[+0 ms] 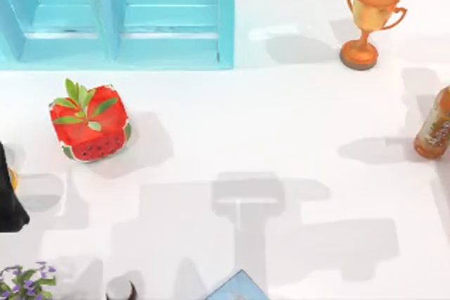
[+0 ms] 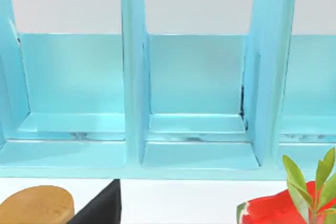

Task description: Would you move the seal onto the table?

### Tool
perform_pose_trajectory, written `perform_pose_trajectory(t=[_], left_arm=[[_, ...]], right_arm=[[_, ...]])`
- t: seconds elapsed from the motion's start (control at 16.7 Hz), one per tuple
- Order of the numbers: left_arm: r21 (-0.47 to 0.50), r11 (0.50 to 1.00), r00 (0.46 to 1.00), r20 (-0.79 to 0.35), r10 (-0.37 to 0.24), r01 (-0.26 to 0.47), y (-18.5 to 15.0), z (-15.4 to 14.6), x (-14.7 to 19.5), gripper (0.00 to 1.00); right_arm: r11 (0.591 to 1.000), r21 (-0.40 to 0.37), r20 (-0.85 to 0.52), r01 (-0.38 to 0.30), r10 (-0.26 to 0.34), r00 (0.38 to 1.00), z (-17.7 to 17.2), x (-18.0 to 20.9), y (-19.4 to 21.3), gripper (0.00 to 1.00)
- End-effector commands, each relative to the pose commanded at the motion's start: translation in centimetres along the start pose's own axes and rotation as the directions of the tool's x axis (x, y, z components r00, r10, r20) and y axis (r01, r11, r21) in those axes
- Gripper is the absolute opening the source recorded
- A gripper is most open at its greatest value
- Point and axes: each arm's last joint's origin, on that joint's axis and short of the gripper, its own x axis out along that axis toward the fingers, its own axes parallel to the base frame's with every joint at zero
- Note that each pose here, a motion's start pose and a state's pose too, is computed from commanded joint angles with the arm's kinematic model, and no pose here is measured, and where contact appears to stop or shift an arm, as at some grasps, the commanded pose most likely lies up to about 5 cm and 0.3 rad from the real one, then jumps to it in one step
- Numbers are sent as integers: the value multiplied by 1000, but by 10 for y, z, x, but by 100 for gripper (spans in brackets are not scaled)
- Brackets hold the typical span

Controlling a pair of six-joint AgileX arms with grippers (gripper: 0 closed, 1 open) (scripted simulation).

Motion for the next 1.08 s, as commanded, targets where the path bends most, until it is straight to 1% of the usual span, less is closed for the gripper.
perform_pose_trajectory(t=[0.18, 0.3, 0.48, 0.66, 0.84, 0.96, 1.08], left_arm=[[0, 1000, 1000, 0, 0, 0, 0, 0, 0, 100], [0, 1000, 1000, 0, 0, 0, 0, 0, 0, 100], [0, 1000, 1000, 0, 0, 0, 0, 0, 0, 100], [0, 1000, 1000, 0, 0, 0, 0, 0, 0, 100], [0, 1000, 1000, 0, 0, 0, 0, 0, 0, 100], [0, 1000, 1000, 0, 0, 0, 0, 0, 0, 100], [0, 1000, 1000, 0, 0, 0, 0, 0, 0, 100]], right_arm=[[1000, -4, 3, -2, 2, 1000, 30, 8, 38, 0], [1000, -7, -14, 1, -1, 1000, 49, 21, 72, 0], [1000, 9, -32, 3, -2, 999, 69, 42, 122, 0], [1000, -6, -6, 1, -1, 1000, 75, 64, 190, 0], [1000, 2, -10, 6, -6, 1000, 68, 95, 254, 0], [1000, 2, -5, -2, 2, 1000, 63, 105, 277, 0], [1000, 2, -5, -6, 6, 1000, 62, 107, 282, 0]])
